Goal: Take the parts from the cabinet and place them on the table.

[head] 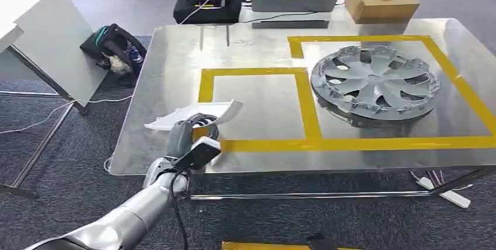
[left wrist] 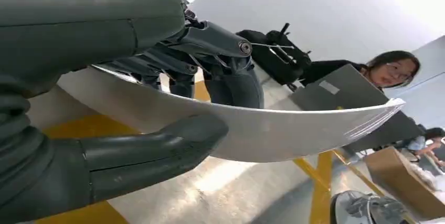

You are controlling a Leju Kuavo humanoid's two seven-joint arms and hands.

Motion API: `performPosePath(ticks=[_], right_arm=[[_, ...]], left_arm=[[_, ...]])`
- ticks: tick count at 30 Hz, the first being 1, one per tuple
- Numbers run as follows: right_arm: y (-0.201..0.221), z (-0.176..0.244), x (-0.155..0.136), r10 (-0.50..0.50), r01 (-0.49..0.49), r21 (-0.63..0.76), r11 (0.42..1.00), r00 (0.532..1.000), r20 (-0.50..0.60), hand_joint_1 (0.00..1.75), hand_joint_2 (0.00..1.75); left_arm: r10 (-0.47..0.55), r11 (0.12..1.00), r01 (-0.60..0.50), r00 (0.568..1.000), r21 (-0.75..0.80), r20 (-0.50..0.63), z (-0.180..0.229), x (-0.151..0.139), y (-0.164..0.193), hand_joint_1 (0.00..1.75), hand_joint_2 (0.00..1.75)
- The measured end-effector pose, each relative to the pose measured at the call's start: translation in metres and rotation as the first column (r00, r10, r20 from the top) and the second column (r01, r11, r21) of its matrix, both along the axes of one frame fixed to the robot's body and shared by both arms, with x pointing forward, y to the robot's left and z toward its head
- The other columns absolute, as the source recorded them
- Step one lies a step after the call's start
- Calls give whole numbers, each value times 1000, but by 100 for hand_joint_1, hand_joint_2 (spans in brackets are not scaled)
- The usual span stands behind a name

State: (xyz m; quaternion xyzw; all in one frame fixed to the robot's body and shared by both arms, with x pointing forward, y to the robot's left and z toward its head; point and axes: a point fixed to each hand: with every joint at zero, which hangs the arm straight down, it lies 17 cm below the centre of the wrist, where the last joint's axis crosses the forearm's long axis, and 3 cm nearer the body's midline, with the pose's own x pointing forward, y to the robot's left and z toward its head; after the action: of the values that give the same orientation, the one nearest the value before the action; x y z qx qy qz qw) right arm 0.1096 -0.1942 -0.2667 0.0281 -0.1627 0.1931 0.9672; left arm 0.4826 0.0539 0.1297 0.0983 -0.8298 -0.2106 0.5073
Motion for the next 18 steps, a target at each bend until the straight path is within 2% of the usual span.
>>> performPosePath(ticks=[8,18], right_arm=[[-3,-4,-15,38,-39,-25,999,998,-46,0,0],[-3,-4,-19,54,-56,-24,998,997,-46,0,0]], left_arm=[[43,999,-43,994,-6,103,22,-20,-17,175,175],[-74,997,77,970,-4,232,62,-57,-72,175,175]])
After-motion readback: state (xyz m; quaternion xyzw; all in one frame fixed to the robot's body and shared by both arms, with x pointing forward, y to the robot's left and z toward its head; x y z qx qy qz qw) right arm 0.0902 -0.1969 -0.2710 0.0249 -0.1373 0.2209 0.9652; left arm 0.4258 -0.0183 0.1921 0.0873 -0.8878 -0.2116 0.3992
